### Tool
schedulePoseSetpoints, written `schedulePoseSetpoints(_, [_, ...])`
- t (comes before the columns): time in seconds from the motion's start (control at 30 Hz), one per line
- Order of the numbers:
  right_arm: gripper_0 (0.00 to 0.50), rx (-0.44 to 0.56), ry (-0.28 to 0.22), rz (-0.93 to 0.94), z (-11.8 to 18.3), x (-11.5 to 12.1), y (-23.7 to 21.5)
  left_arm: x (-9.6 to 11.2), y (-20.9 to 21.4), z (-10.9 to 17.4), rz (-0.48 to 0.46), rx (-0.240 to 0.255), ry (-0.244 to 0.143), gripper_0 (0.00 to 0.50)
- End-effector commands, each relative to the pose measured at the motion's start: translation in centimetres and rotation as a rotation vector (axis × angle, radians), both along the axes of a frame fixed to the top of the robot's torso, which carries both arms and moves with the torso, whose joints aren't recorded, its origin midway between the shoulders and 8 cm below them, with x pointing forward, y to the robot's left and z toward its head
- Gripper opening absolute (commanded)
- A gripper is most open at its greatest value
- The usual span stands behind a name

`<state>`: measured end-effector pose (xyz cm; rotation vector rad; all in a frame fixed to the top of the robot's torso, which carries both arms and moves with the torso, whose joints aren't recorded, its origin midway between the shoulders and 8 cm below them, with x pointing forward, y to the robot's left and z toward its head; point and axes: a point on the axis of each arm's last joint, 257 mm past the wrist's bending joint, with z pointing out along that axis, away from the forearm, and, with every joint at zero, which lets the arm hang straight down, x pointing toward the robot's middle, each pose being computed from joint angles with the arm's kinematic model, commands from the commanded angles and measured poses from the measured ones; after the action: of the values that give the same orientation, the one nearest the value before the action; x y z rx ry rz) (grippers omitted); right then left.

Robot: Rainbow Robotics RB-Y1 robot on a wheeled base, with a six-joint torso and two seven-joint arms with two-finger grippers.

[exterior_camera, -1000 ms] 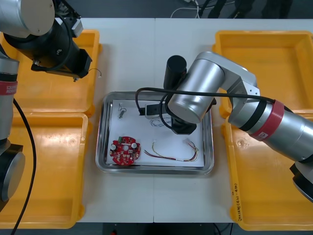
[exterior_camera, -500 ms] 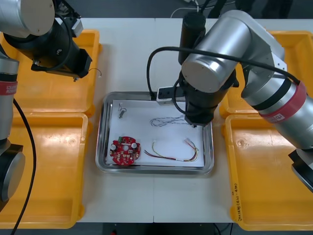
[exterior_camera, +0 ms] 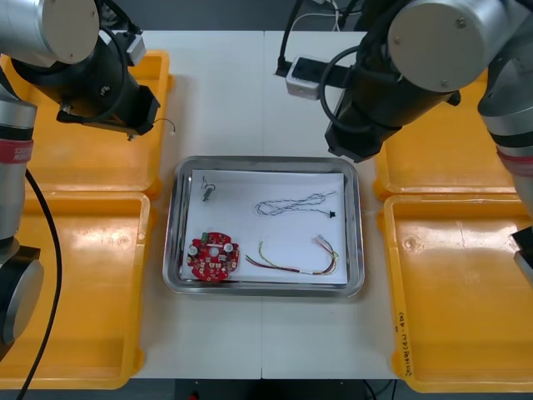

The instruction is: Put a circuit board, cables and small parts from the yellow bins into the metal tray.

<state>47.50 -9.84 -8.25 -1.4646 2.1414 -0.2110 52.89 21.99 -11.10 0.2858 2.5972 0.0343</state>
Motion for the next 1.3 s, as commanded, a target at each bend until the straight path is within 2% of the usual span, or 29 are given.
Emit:
schedulePoseSetpoints(0.03, [0.500,0.083,-0.036,-0.107,3.4,0.7,-3.0,-0.7,-2.7,-0.4,0.078,-0.064,-0.001,0.000])
schedulePoseSetpoints(0.23, [0.500,0.187,0.003,-0.269,3.8,0.6,-7.3,-1.4,-5.1,-1.8,0.104,-0.075,0.024,0.000])
schedulePoseSetpoints(0.5, [0.500,0.274,0.012,-0.457,3.8,0.0,-11.8,-1.4,-8.7,-2.8,0.094,-0.109,0.011,0.001])
schedulePoseSetpoints(0.83, [0.500,0.387,0.052,-0.670,2.7,-1.1,-15.4,-2.3,-12.5,-4.5,0.038,-0.107,0.016,0.002])
schedulePoseSetpoints(1.07, [0.500,0.468,0.075,-0.830,1.7,-1.8,-18.2,-3.2,-14.0,-6.0,0.023,-0.107,0.043,0.000])
schedulePoseSetpoints(1.3, [0.500,0.486,0.085,-0.932,0.2,-3.3,-21.2,-3.0,-14.5,-7.9,0.029,-0.119,0.053,0.000])
